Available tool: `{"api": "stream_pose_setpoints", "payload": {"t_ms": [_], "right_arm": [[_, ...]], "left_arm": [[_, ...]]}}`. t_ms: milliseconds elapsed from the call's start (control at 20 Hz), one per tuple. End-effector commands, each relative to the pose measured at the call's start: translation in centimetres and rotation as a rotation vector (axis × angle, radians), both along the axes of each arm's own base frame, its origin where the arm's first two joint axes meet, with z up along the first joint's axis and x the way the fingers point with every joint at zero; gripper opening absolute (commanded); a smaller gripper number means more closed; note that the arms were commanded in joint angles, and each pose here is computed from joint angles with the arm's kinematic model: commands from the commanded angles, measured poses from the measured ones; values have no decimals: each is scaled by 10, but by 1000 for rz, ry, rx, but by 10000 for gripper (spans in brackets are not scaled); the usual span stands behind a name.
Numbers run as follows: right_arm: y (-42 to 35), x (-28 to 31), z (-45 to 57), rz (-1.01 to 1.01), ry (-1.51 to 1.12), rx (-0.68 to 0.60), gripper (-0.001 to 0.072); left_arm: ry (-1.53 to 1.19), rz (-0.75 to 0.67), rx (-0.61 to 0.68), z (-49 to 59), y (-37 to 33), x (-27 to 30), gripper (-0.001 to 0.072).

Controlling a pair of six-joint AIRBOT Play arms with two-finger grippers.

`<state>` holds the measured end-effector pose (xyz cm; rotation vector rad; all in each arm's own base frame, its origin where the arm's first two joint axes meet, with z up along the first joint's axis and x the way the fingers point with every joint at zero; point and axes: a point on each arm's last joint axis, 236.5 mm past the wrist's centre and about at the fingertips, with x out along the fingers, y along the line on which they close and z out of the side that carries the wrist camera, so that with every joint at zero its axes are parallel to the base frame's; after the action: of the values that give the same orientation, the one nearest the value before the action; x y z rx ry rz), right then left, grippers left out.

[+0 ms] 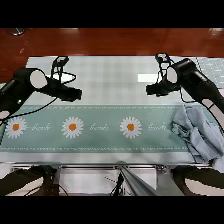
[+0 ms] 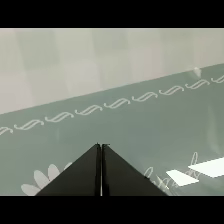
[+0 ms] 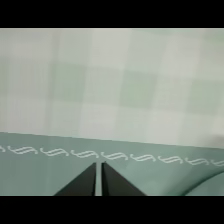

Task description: Fold the shirts.

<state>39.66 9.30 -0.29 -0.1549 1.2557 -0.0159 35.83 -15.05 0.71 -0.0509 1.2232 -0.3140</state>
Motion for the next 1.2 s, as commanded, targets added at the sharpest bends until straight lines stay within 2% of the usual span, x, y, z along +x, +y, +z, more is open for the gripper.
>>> {"api": "stream_pose_setpoints", "payload": {"t_ms": [0, 50, 150, 200, 300, 400, 550, 650, 900, 1000, 1050, 1100, 1150], "right_arm": [[-47, 3, 10, 21, -3, -209, 623], [-74, -6, 15, 17, 42, -314, 631], [-130, -32, 31, -27, 158, -471, 631], [-156, -46, 40, -100, 181, -480, 631], [-195, -74, 48, -295, 130, -382, 631], [-215, -101, 42, -421, 48, -245, 630], [-218, -129, 6, -526, -15, -50, 630], [-216, -145, -31, -551, 32, 28, 630], [-208, -153, -88, -514, 160, 98, 626], [-202, -158, -105, -508, 223, 122, 599], [-200, -158, -109, -495, 240, 131, 448], [-198, -154, -106, -478, 239, 141, 144], [-197, -146, -96, -461, 217, 155, 22]], "left_arm": [[-54, 14, -14, 1, -2, 15, 519], [-50, 12, -7, -1, -1, 16, 707], [-11, -31, 65, 0, 16, 8, 705], [21, -25, 92, 1, 28, 1, 705], [36, 15, 90, 9, 46, -9, 704], [-14, 60, 16, 20, 47, -19, 705], [-62, 79, -129, 14, 18, -47, 705], [-28, 92, -184, -6, 1, -67, 705], [37, 149, -195, -28, -3, -80, 704], [17, 155, -201, -26, -3, -75, 705], [15, 155, -201, -26, -3, -74, 704], [15, 155, -200, -26, -3, -74, 705], [10, 148, -197, -25, -3, -74, 705]]}}
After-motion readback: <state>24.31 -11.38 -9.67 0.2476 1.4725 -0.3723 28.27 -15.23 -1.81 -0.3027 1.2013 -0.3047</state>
